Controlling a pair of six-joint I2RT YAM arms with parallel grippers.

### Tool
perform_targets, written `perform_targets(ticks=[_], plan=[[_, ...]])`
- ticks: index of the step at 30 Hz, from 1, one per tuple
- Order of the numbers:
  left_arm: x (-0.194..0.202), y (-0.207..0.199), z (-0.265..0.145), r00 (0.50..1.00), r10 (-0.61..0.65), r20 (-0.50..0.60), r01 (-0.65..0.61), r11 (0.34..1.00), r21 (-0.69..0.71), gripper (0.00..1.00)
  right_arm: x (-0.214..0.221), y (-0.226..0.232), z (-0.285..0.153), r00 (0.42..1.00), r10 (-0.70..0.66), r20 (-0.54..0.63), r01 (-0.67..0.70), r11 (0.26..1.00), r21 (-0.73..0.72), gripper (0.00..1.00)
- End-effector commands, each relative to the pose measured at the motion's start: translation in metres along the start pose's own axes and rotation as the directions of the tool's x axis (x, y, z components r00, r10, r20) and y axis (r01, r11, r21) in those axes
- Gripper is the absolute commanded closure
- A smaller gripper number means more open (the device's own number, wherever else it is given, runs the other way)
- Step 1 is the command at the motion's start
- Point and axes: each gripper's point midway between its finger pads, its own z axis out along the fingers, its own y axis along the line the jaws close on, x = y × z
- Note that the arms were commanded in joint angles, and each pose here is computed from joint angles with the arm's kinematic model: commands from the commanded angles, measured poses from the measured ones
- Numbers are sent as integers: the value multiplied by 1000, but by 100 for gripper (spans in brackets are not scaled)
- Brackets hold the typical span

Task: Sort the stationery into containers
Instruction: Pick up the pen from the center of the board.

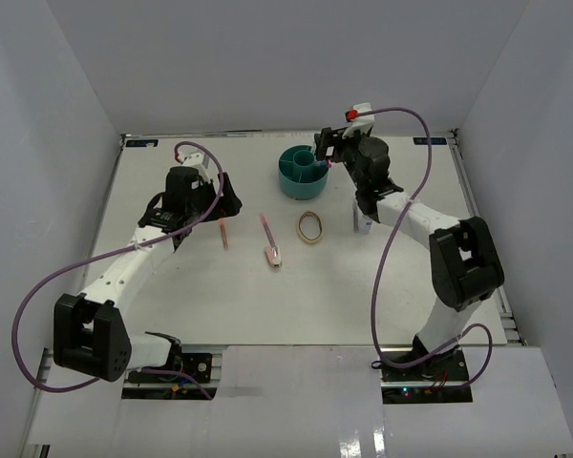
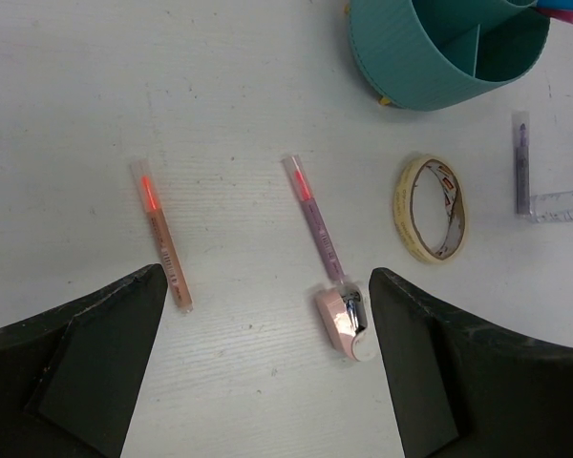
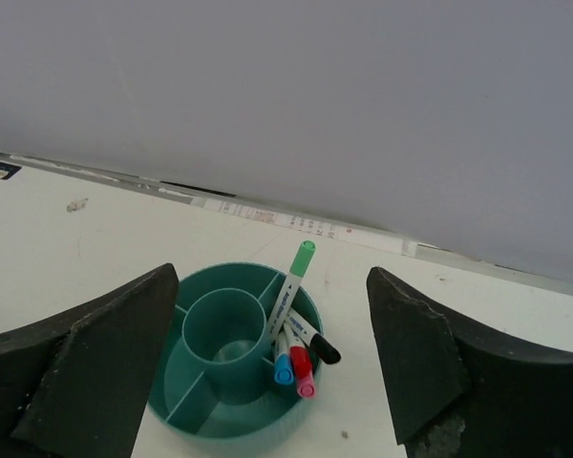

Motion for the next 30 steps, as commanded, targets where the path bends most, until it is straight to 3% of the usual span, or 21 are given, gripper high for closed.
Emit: perform_targets(ticks=[1, 4, 12, 13, 23, 30], plan=[[6, 7, 3, 999, -28, -22, 27, 999, -45, 2, -32, -3, -30, 1000, -17, -18, 17, 1000, 4, 13], [15, 14, 10, 997, -47, -65, 41, 996, -84, 2, -31, -2, -61, 997, -5, -83, 4, 1000, -11, 8], [46, 48, 34, 977, -117, -176, 66, 960, -272, 2, -8, 1, -149, 980, 99, -173, -105, 994, -25, 7], [55, 53, 40, 971, -130, -202, 65, 953, -297, 2, 10, 0, -159, 973, 105, -207, -112, 994, -18, 7], [76, 74, 71, 944, -178, -279, 48, 909, -414, 3, 44, 1, -201, 945, 174, -277, -182, 983, -3, 2], [80, 76, 82, 946, -149, -286, 0, 886, -463, 18, 39, 9, -207, 944, 189, -270, -207, 977, -40, 2]])
